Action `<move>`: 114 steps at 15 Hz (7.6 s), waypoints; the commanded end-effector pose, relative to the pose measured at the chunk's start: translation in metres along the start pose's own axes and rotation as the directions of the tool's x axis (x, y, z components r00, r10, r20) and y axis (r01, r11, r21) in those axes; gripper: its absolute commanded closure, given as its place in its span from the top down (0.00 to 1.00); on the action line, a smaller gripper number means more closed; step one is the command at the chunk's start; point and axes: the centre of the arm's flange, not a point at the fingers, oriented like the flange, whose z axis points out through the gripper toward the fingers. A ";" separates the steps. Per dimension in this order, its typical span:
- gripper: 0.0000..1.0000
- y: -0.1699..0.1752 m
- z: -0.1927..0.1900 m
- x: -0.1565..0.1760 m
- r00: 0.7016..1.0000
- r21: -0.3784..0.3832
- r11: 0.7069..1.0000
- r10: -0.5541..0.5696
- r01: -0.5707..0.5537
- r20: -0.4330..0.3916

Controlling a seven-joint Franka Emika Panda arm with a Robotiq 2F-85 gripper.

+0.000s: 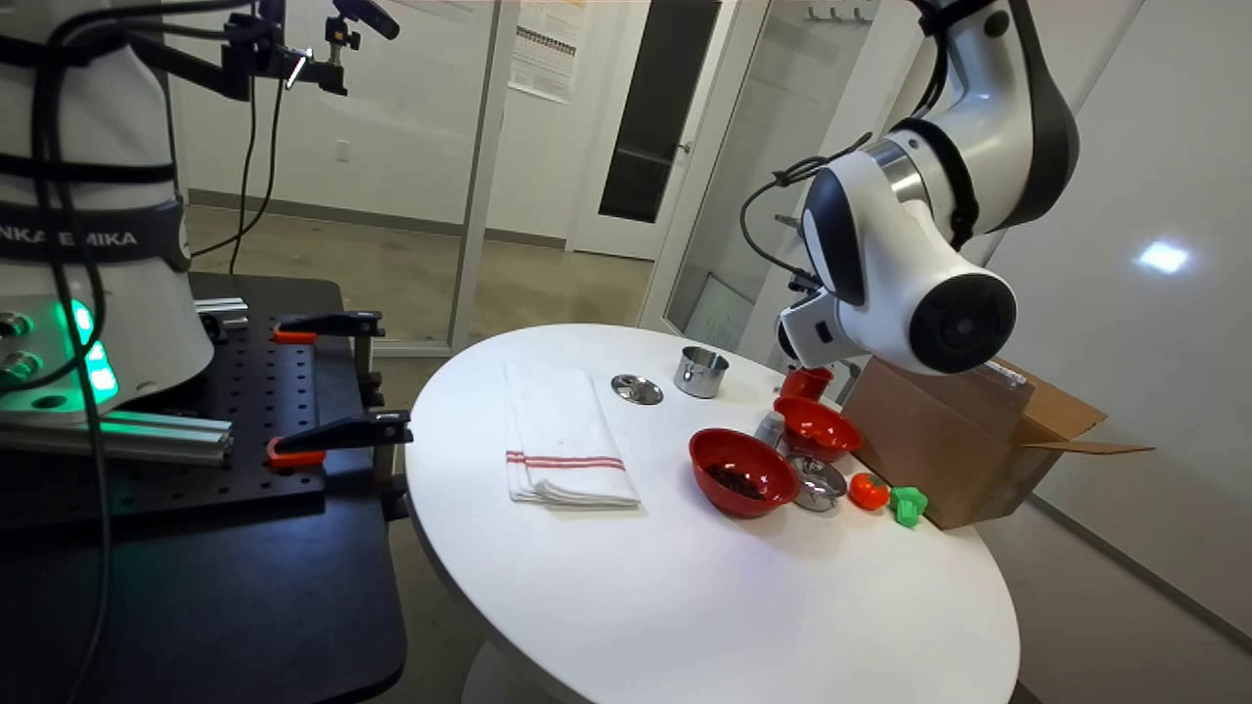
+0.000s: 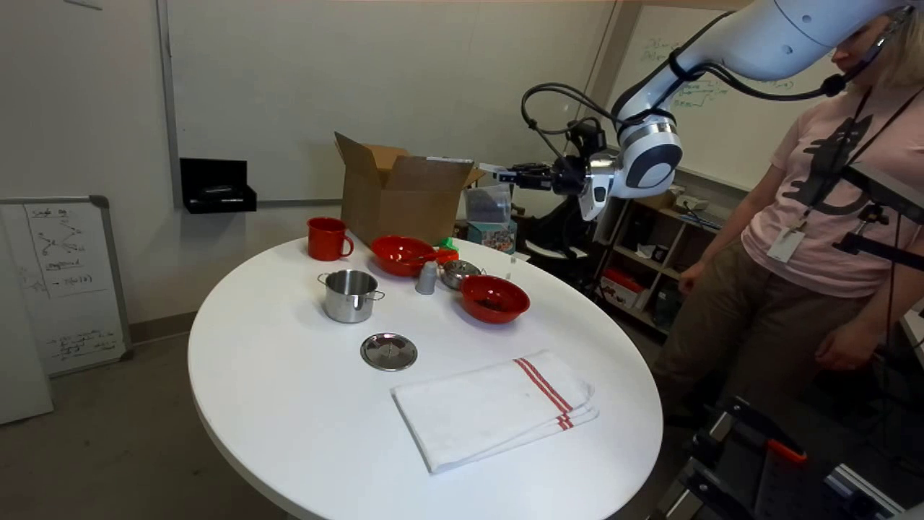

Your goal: Pour some of the things in the jug into the bowl

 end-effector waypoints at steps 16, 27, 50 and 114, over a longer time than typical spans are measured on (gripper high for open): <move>0.07 0.008 0.023 0.006 0.997 -0.060 0.998 0.016 -0.012 0.075; 0.07 0.007 0.018 0.006 0.990 -0.056 0.998 0.032 -0.025 0.135; 0.07 0.006 0.015 0.004 0.973 -0.037 0.998 0.054 -0.047 0.225; 0.07 0.097 0.262 -0.023 0.204 -0.841 0.520 -0.849 0.152 -0.488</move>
